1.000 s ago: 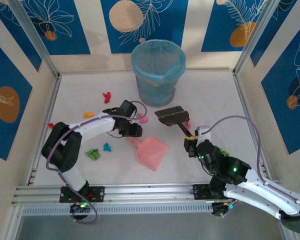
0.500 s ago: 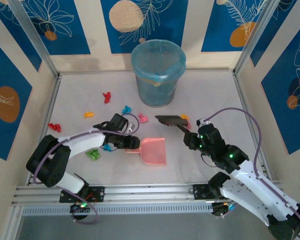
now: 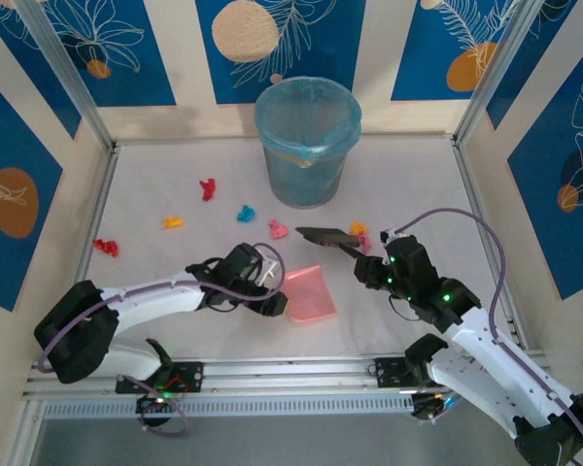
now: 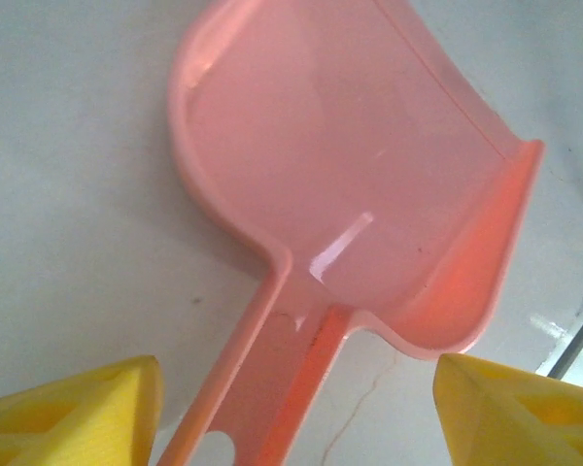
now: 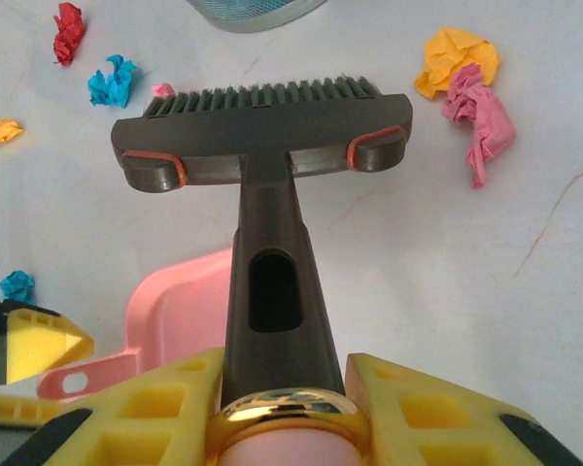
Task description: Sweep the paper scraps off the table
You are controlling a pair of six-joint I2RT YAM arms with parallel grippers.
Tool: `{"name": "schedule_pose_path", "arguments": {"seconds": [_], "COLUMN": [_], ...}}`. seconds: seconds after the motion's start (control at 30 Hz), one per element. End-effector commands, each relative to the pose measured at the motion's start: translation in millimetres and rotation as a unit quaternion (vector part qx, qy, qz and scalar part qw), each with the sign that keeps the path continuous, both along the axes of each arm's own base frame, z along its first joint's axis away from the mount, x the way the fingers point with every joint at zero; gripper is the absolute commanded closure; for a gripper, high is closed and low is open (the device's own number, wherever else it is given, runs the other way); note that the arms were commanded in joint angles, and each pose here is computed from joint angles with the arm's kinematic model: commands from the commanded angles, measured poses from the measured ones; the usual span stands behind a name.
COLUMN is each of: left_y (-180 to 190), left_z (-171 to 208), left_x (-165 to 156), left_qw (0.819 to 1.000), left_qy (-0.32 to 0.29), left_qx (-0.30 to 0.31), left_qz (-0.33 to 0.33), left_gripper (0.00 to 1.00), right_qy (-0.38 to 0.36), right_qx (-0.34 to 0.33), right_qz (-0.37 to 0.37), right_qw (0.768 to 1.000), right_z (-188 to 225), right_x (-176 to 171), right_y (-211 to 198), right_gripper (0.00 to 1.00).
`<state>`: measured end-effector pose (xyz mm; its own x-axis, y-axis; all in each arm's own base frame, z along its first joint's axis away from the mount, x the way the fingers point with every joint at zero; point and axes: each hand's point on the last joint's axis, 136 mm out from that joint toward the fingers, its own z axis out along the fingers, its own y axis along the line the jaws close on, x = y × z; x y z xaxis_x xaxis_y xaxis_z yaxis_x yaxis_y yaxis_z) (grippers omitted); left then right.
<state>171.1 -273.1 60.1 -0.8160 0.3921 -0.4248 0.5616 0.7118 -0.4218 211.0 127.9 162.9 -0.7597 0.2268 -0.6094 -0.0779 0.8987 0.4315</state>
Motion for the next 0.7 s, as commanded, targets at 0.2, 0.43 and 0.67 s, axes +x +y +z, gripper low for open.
{"name": "schedule_pose_path", "arguments": {"seconds": [0.2,0.43,0.67], "left_y": [-8.7,-9.1,-4.4], "left_z": [-5.5,-14.3,-19.7], "left_x": [-24.0,-27.8,-31.0], "left_qw": [0.991,0.975,0.958], "left_qy": [-0.088,-0.149,-0.199], "left_qx": [0.047,0.118,0.168], "left_qz": [-0.085,-0.114,-0.121], "left_gripper": [0.25,0.29,0.36], "right_qy": [-0.048,-0.074,-0.09], "right_qx": [0.023,0.032,0.034], "right_qz": [-0.001,0.004,0.0], "right_qw": [0.999,0.997,0.995], "right_z": [3.8,0.5,0.1], "right_x": [14.8,18.1,17.9], "right_y": [3.7,4.2,0.0], "right_gripper": [1.0,1.0,1.0]}}
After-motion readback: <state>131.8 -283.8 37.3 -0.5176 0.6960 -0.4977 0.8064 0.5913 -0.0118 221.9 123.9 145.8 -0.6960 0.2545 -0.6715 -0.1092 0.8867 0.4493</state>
